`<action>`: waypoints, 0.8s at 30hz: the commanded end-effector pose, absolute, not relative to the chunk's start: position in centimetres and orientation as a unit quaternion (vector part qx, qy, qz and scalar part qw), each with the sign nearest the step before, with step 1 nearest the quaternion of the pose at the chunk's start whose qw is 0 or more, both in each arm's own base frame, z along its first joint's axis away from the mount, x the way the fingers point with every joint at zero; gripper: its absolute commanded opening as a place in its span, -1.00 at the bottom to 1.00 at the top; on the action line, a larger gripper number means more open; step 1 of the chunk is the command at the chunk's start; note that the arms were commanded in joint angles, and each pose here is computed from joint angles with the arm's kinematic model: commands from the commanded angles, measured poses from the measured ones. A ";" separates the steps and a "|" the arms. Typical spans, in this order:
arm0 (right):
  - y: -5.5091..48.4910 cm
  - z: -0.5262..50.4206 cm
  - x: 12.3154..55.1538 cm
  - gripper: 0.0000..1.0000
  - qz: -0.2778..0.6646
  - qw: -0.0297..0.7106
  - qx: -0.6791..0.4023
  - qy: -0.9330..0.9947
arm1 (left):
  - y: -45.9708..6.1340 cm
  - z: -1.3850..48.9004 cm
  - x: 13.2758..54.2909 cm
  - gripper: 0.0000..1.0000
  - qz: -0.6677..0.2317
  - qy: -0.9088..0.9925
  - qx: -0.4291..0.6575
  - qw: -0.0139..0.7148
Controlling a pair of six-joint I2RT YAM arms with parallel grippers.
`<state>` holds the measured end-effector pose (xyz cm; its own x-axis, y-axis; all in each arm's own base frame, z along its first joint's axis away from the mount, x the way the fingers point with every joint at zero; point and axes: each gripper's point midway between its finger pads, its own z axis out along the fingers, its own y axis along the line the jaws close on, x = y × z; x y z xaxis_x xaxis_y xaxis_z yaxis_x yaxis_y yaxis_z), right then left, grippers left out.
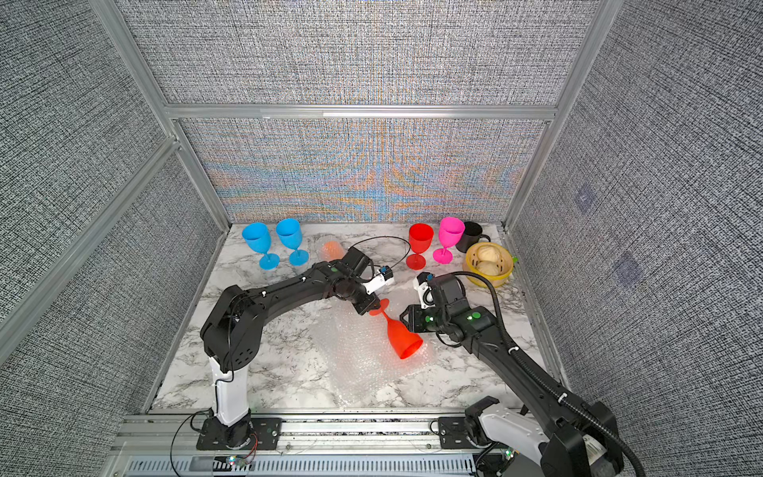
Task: Unpack wine glasses from bubble wrap
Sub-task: Pick up the wine glass from the bubble wrap.
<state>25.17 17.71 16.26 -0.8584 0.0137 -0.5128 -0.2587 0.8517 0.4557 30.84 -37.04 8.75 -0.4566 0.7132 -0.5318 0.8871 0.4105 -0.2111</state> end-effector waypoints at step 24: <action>14.4 18.4 26.1 -0.22 0.247 0.304 0.006 0.920 | -33.6 23.2 35.5 -1.00 -0.568 0.743 0.167 0.312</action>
<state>26.62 13.80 18.67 -0.7971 0.1675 -0.5802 -0.1264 0.8932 0.4315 34.04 -33.85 18.87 -0.7494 0.0772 -0.6576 0.6292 0.3923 -0.6710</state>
